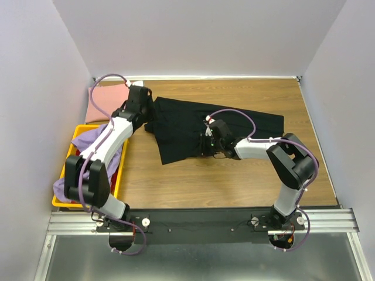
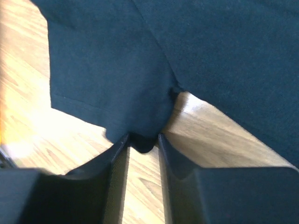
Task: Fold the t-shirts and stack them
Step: Fold the tshirt
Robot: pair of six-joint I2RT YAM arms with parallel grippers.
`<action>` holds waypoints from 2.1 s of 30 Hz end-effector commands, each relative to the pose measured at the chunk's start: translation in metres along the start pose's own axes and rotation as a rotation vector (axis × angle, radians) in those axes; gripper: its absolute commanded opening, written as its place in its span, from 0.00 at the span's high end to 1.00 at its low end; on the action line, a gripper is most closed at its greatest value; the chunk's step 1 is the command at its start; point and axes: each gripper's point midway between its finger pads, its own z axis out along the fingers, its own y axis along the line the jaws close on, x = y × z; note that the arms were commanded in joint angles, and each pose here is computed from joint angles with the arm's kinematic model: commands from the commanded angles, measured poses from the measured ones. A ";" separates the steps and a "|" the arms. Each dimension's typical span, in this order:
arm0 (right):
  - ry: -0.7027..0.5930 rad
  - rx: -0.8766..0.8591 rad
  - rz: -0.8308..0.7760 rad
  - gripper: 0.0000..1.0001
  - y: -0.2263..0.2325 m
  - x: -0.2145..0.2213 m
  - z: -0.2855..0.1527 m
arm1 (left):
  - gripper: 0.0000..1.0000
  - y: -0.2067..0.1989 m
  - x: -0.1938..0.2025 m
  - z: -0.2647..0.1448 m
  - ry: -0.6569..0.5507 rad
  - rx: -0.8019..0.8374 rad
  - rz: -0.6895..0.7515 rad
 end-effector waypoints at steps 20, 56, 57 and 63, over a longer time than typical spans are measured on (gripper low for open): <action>-0.270 0.140 0.042 0.96 -0.014 -0.152 -0.006 | 0.50 0.006 0.089 -0.042 0.079 0.086 -0.004; -0.185 -0.095 0.327 0.39 0.031 -0.040 -0.015 | 0.42 0.028 0.037 -0.055 -0.166 0.015 0.009; -0.193 -0.096 0.353 0.39 0.030 -0.038 -0.014 | 0.42 0.031 0.033 -0.060 -0.187 0.007 0.011; -0.235 0.018 0.456 0.39 0.011 -0.022 -0.001 | 0.41 0.047 0.007 -0.093 -0.336 -0.035 0.014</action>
